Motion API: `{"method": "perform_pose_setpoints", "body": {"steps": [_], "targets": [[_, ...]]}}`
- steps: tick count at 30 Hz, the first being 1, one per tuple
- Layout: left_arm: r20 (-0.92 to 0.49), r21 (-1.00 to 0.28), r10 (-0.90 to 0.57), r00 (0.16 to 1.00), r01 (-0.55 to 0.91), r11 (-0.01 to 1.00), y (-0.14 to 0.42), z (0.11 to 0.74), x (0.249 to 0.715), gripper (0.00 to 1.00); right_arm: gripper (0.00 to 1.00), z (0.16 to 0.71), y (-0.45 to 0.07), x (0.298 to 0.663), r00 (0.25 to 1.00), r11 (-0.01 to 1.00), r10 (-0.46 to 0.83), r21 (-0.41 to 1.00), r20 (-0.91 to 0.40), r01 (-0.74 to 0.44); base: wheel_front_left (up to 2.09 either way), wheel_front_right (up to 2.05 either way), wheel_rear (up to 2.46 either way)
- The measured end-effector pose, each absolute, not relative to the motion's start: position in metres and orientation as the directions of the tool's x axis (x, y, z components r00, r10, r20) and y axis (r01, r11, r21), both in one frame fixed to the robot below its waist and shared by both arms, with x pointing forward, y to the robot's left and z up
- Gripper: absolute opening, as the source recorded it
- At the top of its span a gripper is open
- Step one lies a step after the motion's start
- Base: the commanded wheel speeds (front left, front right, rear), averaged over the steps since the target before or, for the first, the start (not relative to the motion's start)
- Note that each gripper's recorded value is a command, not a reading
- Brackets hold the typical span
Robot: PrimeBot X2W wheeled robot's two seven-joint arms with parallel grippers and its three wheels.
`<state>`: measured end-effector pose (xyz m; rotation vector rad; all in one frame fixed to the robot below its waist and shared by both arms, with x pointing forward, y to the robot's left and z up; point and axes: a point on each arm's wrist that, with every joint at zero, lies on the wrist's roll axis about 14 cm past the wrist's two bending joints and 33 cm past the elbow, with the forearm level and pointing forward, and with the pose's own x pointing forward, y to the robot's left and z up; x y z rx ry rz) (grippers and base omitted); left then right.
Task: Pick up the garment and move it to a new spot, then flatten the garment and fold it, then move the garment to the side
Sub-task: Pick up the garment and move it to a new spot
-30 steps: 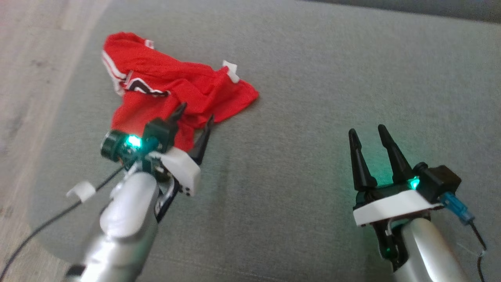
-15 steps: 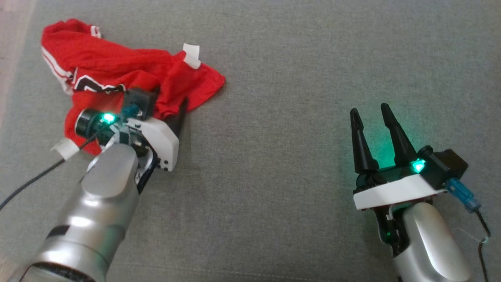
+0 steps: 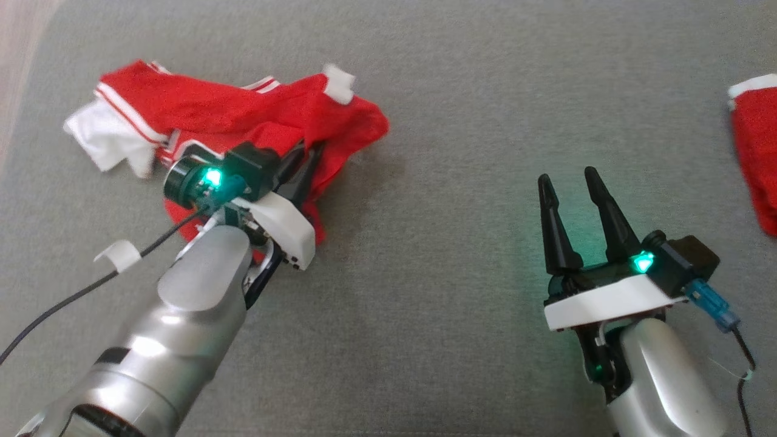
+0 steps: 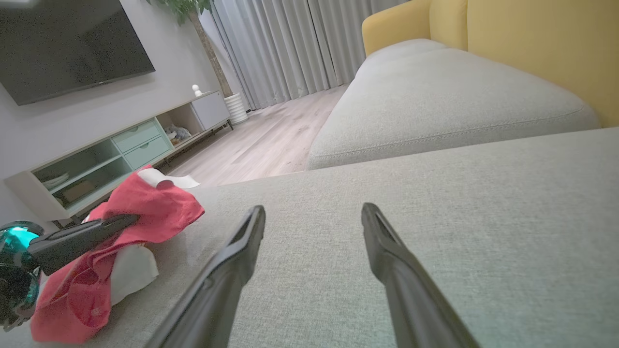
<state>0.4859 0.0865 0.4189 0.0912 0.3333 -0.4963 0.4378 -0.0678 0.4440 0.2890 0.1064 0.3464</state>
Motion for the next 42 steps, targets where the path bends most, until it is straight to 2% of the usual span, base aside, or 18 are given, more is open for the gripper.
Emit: {"method": "perform_pose_setpoints", "body": {"steps": [4, 9, 16, 17, 18, 24, 28, 36, 42], "targets": [[-0.244, 0.015, -0.532, 0.811, 0.551, 0.834, 0.057, 0.446, 0.487, 0.00, 1.00, 0.455, -0.079, 0.432, 0.946, 0.909, 0.322, 0.289, -0.033, -0.300, 0.00, 0.00, 0.00], [-0.146, -0.008, -0.650, 0.746, 0.656, 0.755, -0.002, 0.474, 0.485, 0.00, 1.00, 0.462, -0.093, 0.425, 0.958, 0.918, 0.284, 0.296, -0.023, -0.265, 0.00, 0.00, 0.00], [-0.102, -0.036, -0.756, 0.647, 0.757, 0.653, -0.073, 0.487, 0.483, 0.00, 1.00, 0.461, -0.122, 0.417, 0.979, 0.931, 0.203, 0.315, -0.034, -0.183, 0.00, 0.00, 0.00], [-0.110, -0.041, -0.762, 0.639, 0.763, 0.645, -0.080, 0.485, 0.485, 0.31, 1.00, 0.459, -0.127, 0.416, 0.981, 0.934, 0.188, 0.315, -0.038, -0.167, 0.00, 0.00, 0.00], [-0.120, -0.044, -0.767, 0.631, 0.768, 0.639, -0.086, 0.481, 0.485, 1.00, 1.00, 0.458, -0.132, 0.415, 0.984, 0.936, 0.175, 0.317, -0.043, -0.153, 0.00, 0.00, 0.00], [-0.144, -0.076, -0.794, 0.591, 0.794, 0.604, -0.111, 0.461, 0.483, 1.00, 1.00, 0.449, -0.153, 0.410, 0.990, 0.946, 0.115, 0.313, -0.075, -0.086, 0.00, 0.00, 0.00], [-0.147, -0.066, -0.778, 0.610, 0.779, 0.623, -0.101, 0.459, 0.486, 1.00, 1.00, 0.450, -0.153, 0.412, 0.991, 0.946, 0.115, 0.313, -0.069, -0.088, 0.00, 0.00, 0.00], [-0.096, 0.004, -0.650, 0.754, 0.653, 0.757, -0.032, 0.488, 0.503, 1.00, 1.00, 0.467, -0.130, 0.418, 0.983, 0.937, 0.180, 0.307, -0.017, -0.167, 0.00, 0.00, 0.00], [-0.080, 0.012, -0.510, 0.856, 0.513, 0.858, 0.039, 0.491, 0.489, 1.00, 1.00, 0.478, -0.114, 0.417, 0.975, 0.927, 0.220, 0.308, 0.015, -0.214, 0.00, 0.00, 0.00]]}}
